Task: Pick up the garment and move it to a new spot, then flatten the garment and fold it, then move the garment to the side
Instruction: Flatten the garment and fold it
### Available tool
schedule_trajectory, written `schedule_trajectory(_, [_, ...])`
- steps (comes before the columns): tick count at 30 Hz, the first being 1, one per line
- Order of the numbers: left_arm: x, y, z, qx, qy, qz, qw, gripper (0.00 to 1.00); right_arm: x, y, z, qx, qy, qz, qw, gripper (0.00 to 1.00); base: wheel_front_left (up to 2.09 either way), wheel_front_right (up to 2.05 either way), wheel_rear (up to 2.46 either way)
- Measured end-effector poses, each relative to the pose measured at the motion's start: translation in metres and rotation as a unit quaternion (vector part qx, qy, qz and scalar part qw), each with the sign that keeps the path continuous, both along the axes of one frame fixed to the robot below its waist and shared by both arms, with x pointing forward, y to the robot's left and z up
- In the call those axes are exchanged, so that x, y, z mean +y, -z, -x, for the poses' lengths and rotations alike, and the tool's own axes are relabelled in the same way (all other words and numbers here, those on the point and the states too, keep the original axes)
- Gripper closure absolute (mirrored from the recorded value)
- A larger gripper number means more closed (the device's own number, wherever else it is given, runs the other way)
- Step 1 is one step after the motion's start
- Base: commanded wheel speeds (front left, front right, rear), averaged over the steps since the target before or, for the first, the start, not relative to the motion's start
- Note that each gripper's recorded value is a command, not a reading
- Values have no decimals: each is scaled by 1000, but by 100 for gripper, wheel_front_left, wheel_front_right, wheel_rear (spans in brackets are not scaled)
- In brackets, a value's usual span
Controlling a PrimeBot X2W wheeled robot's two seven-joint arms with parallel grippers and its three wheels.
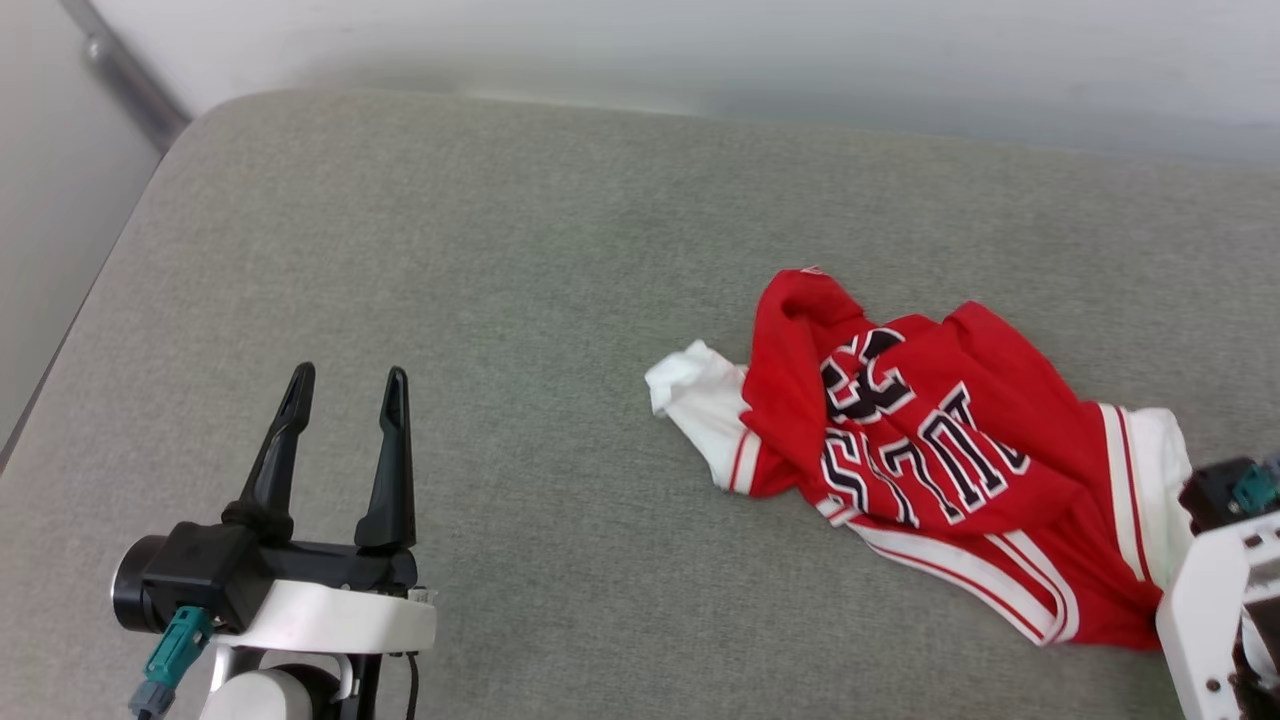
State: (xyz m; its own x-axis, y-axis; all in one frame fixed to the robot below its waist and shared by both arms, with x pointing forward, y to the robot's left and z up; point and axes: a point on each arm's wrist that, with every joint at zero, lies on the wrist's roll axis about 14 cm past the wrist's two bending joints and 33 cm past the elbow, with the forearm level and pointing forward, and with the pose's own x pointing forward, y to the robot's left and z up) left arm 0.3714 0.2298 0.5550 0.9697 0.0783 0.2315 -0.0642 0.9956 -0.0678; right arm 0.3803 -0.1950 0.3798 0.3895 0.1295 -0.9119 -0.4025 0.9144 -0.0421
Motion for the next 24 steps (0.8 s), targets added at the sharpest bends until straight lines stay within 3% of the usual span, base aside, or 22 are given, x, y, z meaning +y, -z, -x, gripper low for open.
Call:
schedule_trajectory(4, [-7,-2,-2,-4,13,0,1000,0,-9,-2,15,-5,22,-10,1000,100,0,0,0])
schedule_trajectory(5, [-9,-2,-3,-4,16,1,1000,0,-8,-3,17,-10,24,-15,1000,76,0,0,0])
schedule_trajectory(6, [-11,-2,-3,-4,21,1,1000,0,-8,-4,18,-19,26,-19,999,0,0,0,0])
schedule_trajectory(11, [-20,-1,-5,-4,36,3,999,0,3,-23,7,-98,30,-57,993,0,0,0,0])
schedule_trajectory(12, [-26,-4,-6,-9,46,4,999,0,10,-51,-9,-180,36,-98,978,0,0,0,0])
schedule_trajectory(15, [-32,-7,-8,-15,56,6,998,0,10,-84,-22,-275,51,-136,950,0,0,0,0])
schedule_trajectory(19, [-43,-3,-9,-9,77,16,997,0,-1,-138,-36,-422,93,-186,882,0,0,0,0])
schedule_trajectory(24, [-62,14,-10,18,114,31,993,0,-10,-175,-29,-538,126,-218,804,0,0,0,0])
